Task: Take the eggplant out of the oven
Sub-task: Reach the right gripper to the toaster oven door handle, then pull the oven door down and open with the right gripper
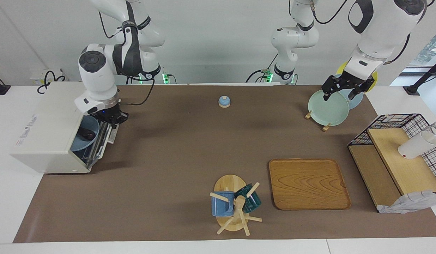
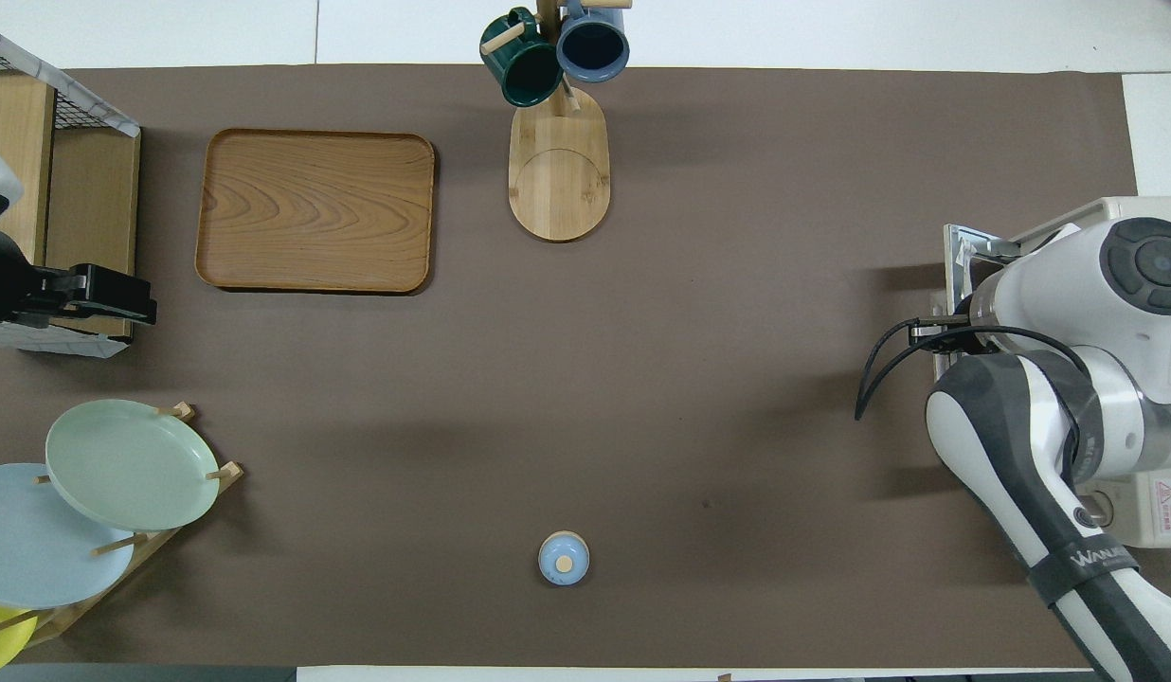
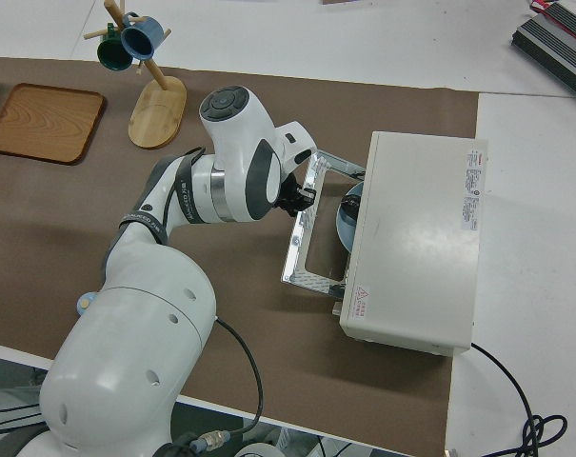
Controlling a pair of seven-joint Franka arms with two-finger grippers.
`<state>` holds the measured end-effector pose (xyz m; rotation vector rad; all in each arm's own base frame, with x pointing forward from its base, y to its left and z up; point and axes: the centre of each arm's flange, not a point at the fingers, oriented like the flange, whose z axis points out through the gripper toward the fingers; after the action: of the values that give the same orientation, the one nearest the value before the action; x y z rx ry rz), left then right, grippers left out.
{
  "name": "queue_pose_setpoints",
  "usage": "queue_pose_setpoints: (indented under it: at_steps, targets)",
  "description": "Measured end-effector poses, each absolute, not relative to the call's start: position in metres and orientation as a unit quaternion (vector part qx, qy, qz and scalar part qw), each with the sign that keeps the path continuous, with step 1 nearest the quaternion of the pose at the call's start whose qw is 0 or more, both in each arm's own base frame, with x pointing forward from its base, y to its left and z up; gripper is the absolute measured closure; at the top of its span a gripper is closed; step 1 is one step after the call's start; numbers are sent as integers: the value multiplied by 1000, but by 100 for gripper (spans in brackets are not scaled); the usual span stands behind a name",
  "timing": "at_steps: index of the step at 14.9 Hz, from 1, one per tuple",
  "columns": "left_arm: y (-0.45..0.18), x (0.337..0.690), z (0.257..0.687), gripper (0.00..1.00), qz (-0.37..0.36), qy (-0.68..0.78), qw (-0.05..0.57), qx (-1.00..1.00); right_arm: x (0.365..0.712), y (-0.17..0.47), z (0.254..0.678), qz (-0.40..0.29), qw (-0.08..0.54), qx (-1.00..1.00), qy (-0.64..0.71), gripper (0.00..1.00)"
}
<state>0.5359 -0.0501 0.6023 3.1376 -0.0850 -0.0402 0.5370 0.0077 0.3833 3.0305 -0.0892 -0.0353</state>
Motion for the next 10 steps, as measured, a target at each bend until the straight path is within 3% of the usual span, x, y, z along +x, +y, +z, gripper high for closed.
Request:
queue_pose_setpoints:
  at_steps: [6, 10]
  targets:
    - [-50, 536, 602, 0, -13, -27, 1, 1000, 539, 18, 335, -13, 38, 998, -42, 99]
    - [-50, 536, 602, 0, -13, -27, 1, 1000, 540, 19, 328, -14, 37, 998, -51, 99]
